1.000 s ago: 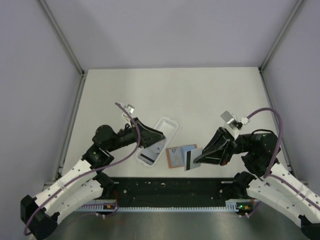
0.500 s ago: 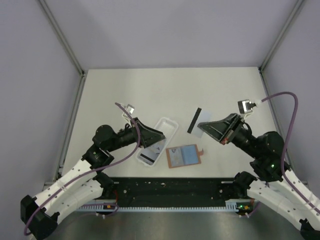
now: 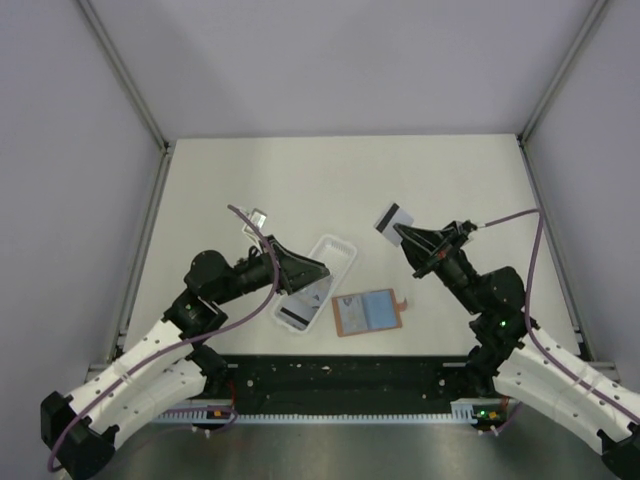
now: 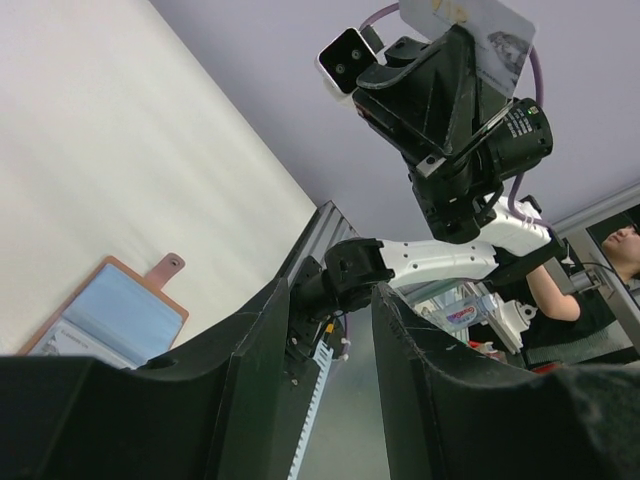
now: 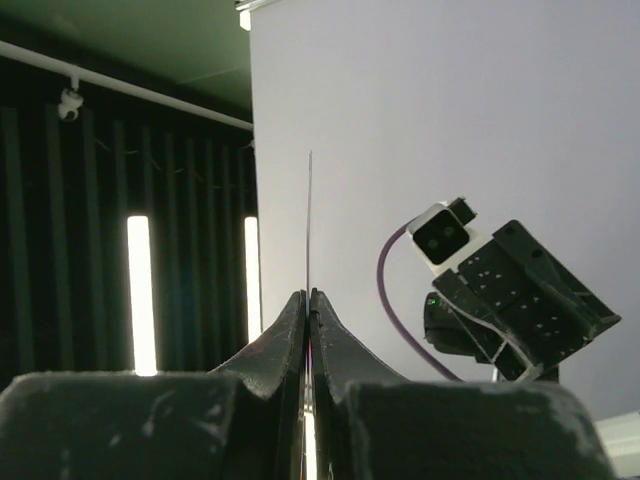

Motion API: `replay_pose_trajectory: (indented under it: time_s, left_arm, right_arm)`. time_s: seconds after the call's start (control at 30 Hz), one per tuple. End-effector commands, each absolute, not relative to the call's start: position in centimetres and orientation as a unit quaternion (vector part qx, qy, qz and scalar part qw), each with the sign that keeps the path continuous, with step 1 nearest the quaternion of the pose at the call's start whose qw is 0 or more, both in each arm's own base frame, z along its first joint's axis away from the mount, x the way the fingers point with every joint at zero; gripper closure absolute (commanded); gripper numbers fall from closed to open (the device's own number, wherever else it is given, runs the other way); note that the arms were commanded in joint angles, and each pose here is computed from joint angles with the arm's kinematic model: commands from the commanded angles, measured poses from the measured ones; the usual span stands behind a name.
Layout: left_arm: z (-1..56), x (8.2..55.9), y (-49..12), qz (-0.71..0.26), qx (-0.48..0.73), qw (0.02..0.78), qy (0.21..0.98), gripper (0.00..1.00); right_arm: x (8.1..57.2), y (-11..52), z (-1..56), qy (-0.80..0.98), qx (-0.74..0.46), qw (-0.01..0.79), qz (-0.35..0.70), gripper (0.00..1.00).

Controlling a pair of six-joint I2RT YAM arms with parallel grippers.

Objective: Put the credit cards into the card holder
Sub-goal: Insert the credit card into the card holder.

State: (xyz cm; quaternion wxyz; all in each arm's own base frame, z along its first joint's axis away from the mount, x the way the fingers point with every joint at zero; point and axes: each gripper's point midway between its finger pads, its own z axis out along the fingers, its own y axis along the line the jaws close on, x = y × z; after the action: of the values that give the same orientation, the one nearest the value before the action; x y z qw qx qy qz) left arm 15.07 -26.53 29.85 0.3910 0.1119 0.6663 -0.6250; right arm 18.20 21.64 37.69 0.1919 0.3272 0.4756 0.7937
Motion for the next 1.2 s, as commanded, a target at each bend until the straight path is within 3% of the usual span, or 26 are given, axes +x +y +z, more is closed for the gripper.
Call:
replay_pose_trajectory:
  time_s: [0.0, 0.17, 0.3, 0.53, 0.63, 0.7, 0.83, 0.93, 1.17]
  left_arm:
    - [32.2, 14.9, -26.2, -0.636, 0.112, 0.413, 0.642, 0.55]
    - [32.1, 15.1, -26.4, -0.635, 0.11, 0.411, 0.645, 0.55]
    - [31.8, 15.3, -26.7, -0.639, 0.109, 0.404, 0.646, 0.56]
    - [30.5, 15.8, -27.3, -0.631, 0.11, 0.39, 0.662, 0.58]
    - [28.9, 16.5, -27.4, -0.604, 0.109, 0.393, 0.685, 0.59]
    - [27.7, 16.9, -27.6, -0.585, 0.111, 0.39, 0.703, 0.61]
    - [25.5, 17.0, -28.6, -0.55, 0.115, 0.381, 0.734, 0.63]
    - [23.4, 17.5, -29.5, -0.515, 0.109, 0.387, 0.757, 0.63]
    - [19.4, 17.6, -31.9, -0.487, 0.107, 0.398, 0.77, 0.6]
  right_arm:
    - [16.3, 18.8, 43.4, 0.355, 0.329, 0.102, 0.869, 1.0]
    - [16.3, 18.4, 43.3, 0.344, 0.331, 0.101, 0.873, 1.0]
    - [16.7, 19.6, 41.3, 0.409, 0.317, 0.172, 0.838, 1.0]
    - [18.7, 21.1, 31.3, 0.682, 0.175, 0.396, 0.59, 1.0]
    - [20.0, 19.5, 27.3, 0.764, 0.12, 0.444, 0.452, 1.0]
    - [20.3, 18.0, 25.4, 0.82, 0.087, 0.44, 0.356, 1.0]
    - [19.5, 16.6, 20.8, 0.909, 0.004, 0.354, 0.218, 1.0]
    - [18.4, 16.5, 18.1, 0.939, -0.034, 0.289, 0.181, 1.0]
    - [17.7, 15.6, 13.8, 0.959, -0.049, 0.241, 0.137, 1.0]
